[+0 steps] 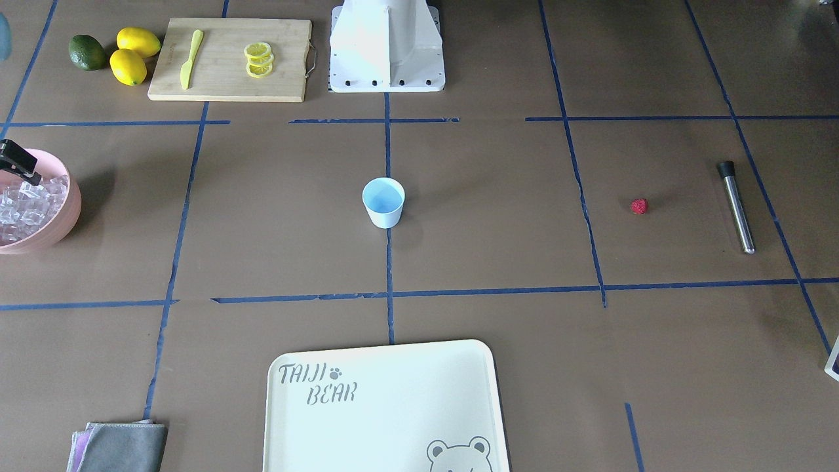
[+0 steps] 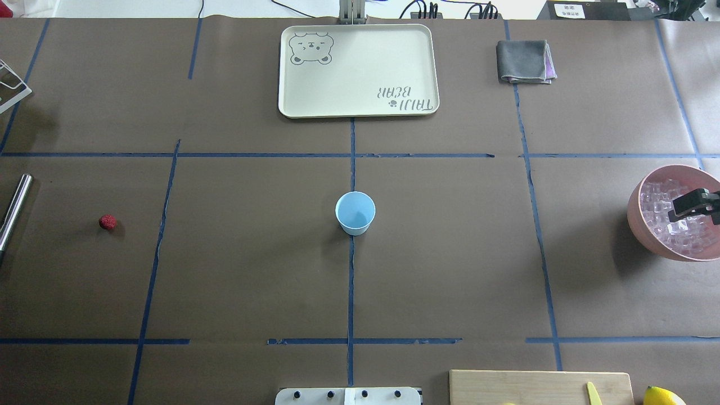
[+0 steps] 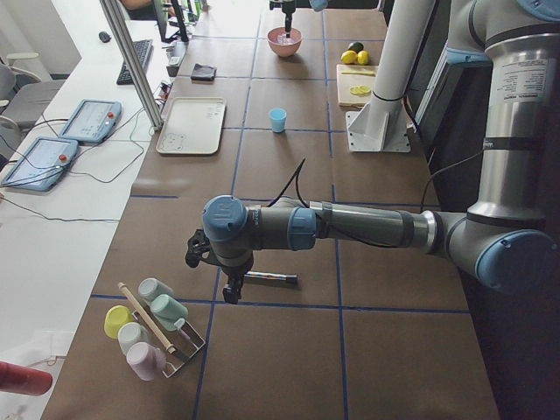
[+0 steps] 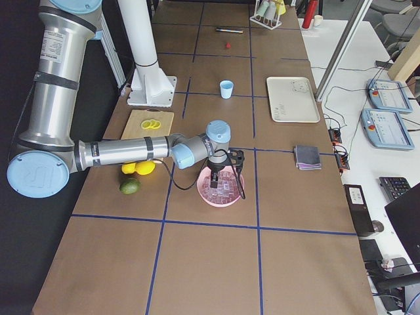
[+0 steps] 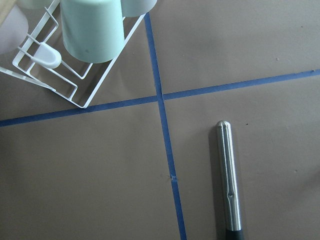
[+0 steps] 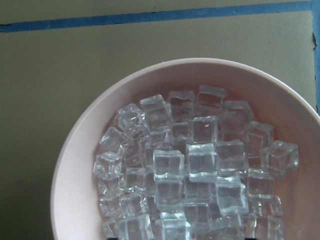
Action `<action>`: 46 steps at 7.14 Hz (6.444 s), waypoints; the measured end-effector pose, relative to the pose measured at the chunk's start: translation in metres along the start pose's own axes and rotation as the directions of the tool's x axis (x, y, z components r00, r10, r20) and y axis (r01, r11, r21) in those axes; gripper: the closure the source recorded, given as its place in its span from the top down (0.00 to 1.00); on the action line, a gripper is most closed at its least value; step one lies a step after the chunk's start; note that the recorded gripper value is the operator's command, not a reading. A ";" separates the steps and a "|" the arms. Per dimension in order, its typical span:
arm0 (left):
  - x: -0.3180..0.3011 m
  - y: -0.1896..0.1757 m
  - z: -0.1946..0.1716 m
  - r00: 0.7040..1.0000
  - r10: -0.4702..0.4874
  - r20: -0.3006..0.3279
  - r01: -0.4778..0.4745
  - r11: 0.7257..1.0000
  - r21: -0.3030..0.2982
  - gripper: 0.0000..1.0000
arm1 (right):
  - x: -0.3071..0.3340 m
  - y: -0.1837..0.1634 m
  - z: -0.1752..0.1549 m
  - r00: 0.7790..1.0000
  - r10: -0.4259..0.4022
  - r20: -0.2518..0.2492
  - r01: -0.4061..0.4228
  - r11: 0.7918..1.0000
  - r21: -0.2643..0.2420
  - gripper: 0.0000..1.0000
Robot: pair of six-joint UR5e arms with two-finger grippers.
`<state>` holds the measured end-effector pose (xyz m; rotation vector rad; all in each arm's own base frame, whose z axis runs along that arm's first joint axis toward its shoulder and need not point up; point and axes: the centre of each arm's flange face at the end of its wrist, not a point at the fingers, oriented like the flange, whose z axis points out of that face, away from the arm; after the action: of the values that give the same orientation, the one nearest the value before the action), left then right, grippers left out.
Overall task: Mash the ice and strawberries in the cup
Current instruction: 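Lower the right gripper into the bowl and grasp an ice cube, then carry the ice cube with the right gripper over the light-blue cup, then open the right gripper to drop the ice cube into the cup, then move the empty right gripper back over the bowl of ice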
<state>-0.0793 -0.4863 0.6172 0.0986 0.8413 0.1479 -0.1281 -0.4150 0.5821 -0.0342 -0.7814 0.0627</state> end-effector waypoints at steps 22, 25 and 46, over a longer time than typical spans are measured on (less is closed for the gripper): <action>0.012 -0.012 -0.011 1.000 -0.019 0.006 0.019 1.000 0.020 1.00 | -0.416 -0.017 -0.069 0.990 0.052 0.133 -0.053 0.999 0.004 0.01; 0.012 -0.012 -0.011 1.000 -0.018 0.007 0.018 1.000 0.021 1.00 | -0.583 0.027 -0.017 0.991 0.112 0.079 -0.115 0.993 0.033 0.02; 0.013 -0.014 -0.011 1.000 -0.020 0.005 0.020 1.000 0.021 1.00 | -0.619 0.014 -0.024 0.991 0.109 0.072 -0.119 0.982 0.145 0.99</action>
<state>-0.0780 -0.4977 0.5985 0.1102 0.8381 0.1200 -0.5503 -0.4438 0.1292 0.0656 -0.8368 0.2319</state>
